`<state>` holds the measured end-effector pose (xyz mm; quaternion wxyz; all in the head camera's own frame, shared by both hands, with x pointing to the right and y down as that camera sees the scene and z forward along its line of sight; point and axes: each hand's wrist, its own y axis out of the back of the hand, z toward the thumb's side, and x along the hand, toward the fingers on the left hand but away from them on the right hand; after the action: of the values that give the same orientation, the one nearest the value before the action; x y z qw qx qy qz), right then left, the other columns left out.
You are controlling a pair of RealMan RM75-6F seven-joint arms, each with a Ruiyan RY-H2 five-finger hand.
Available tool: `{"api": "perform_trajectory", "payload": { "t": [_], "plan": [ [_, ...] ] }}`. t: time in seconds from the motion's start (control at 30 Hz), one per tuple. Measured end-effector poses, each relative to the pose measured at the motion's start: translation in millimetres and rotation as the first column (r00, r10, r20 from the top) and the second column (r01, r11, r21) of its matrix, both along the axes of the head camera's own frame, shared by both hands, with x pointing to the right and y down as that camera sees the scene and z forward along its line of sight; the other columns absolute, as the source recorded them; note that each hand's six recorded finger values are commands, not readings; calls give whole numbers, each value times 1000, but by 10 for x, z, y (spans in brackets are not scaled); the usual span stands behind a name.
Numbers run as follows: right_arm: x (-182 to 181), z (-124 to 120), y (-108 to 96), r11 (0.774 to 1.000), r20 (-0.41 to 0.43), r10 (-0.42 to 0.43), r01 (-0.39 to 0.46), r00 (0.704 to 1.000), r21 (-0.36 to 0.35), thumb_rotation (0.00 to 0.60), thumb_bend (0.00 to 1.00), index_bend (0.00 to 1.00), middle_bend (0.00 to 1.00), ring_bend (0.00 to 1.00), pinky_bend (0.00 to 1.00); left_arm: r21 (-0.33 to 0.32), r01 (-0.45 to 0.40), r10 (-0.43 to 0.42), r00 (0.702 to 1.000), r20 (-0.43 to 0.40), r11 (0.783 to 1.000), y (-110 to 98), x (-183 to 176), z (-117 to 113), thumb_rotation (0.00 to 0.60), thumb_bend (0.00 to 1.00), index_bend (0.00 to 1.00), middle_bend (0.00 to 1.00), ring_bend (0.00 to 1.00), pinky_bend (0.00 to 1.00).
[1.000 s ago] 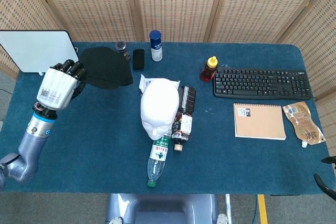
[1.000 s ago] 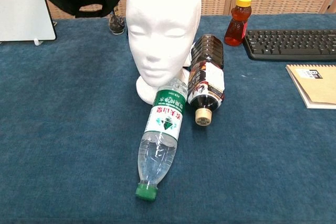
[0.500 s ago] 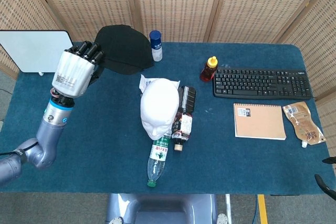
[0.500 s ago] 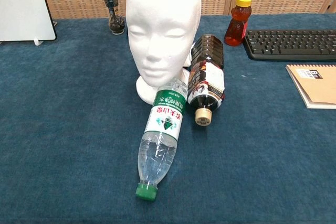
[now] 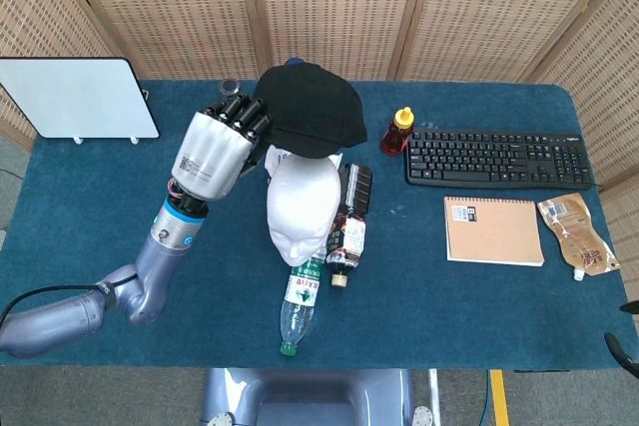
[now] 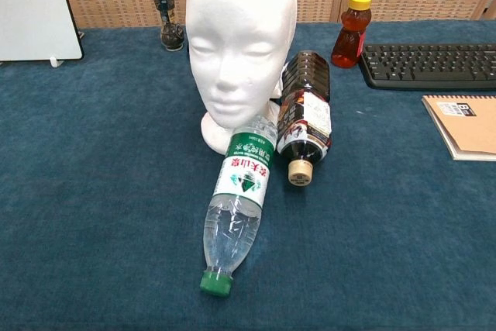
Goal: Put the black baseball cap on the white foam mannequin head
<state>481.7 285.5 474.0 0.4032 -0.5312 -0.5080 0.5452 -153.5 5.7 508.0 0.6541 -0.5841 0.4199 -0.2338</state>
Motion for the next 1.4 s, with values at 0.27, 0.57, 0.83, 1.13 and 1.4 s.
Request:
{"api": "perform_trajectory", "payload": {
  "t": [0.27,0.57,0.83,1.13,1.4],
  "plan": [
    [44,-8,35,1000,3,10,-10,1000,0,600,235,434,471,518,575,-11,-38,38,999,10,999,246,138,136,600,675,656,464,414,742],
    [47,19,44,1000,10,9,-9,1000,-8,600,233,434,472,518,575,-4,-55,55,998,43,999,514,46,203,600,673,656,465,418,743],
    [19,57,46,1000,24,5,-4,1000,-14,600,234,434,472,518,575,0,-87,87,993,83,996,735,16,250,600,671,656,469,420,742],
    [43,63,59,1000,24,11,-11,1000,-15,600,234,434,472,517,574,30,-105,102,990,98,994,911,17,210,600,671,656,469,420,742],
    [49,91,59,1000,26,12,-11,1000,-24,600,234,434,472,518,574,16,-111,108,986,124,994,1082,-60,257,600,669,656,469,420,742]
  ]
}}
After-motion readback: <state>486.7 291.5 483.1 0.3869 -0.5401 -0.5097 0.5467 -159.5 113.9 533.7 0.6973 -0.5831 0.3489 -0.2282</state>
